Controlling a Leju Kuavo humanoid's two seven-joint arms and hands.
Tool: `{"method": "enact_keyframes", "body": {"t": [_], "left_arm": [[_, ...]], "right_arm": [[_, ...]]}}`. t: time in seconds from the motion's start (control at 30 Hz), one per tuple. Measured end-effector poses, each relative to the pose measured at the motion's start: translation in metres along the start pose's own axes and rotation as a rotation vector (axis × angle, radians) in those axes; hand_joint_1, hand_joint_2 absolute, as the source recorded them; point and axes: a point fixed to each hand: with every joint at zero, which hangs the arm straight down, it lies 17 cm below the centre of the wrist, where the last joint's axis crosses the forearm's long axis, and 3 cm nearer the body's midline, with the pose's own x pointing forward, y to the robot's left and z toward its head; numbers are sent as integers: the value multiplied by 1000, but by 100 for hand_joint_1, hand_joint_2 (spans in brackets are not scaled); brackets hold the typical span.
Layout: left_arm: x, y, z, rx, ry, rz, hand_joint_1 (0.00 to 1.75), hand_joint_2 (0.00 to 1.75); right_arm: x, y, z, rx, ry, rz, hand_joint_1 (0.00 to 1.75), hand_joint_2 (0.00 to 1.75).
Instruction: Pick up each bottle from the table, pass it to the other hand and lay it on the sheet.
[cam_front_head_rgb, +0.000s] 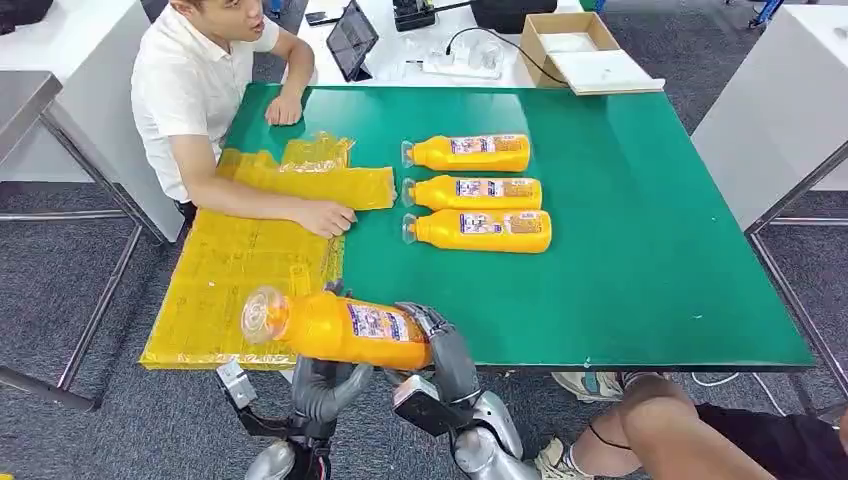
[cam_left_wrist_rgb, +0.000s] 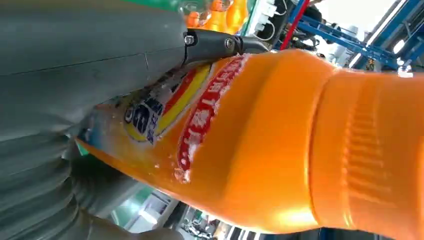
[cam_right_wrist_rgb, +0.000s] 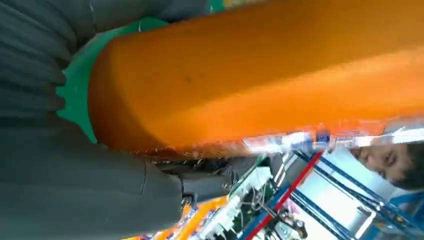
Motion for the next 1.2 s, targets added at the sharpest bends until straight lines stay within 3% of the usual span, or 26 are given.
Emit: {"method": "enact_keyframes", "body": {"t": [0.33, 0.47, 0.5, 0.53, 0.77, 0.8, 0.83, 0.87, 0.9, 1.2], "left_arm": [[9, 12, -12, 23, -24, 76, 0, 175], [13, 17, -12, 44, -69, -51, 0, 175], [14, 18, -12, 47, -69, -64, 152, 175], [14, 18, -12, 49, -71, -70, 175, 175], [15, 21, -11, 62, -70, -66, 175, 175], [15, 21, -11, 63, -70, -66, 175, 175], [15, 22, -11, 63, -70, -66, 175, 175], [15, 22, -11, 63, -70, -66, 175, 175], [15, 22, -11, 64, -71, -66, 175, 175], [17, 37, -10, 105, -40, 62, 175, 175]], "right_arm": [[11, 34, -1, 85, -40, 21, 175, 175], [10, 47, 0, 125, -22, 5, 175, 175], [9, 49, 1, 132, -19, 7, 175, 175], [10, 50, 1, 137, -21, 10, 175, 175], [10, 56, 1, 158, -22, 20, 175, 175], [10, 56, 1, 159, -22, 20, 136, 175], [10, 56, 1, 159, -22, 20, 2, 175], [10, 57, 2, 161, -22, 21, 0, 175], [10, 58, 3, 167, -22, 21, 0, 0], [11, 85, 20, 275, -22, 11, 0, 0]]}}
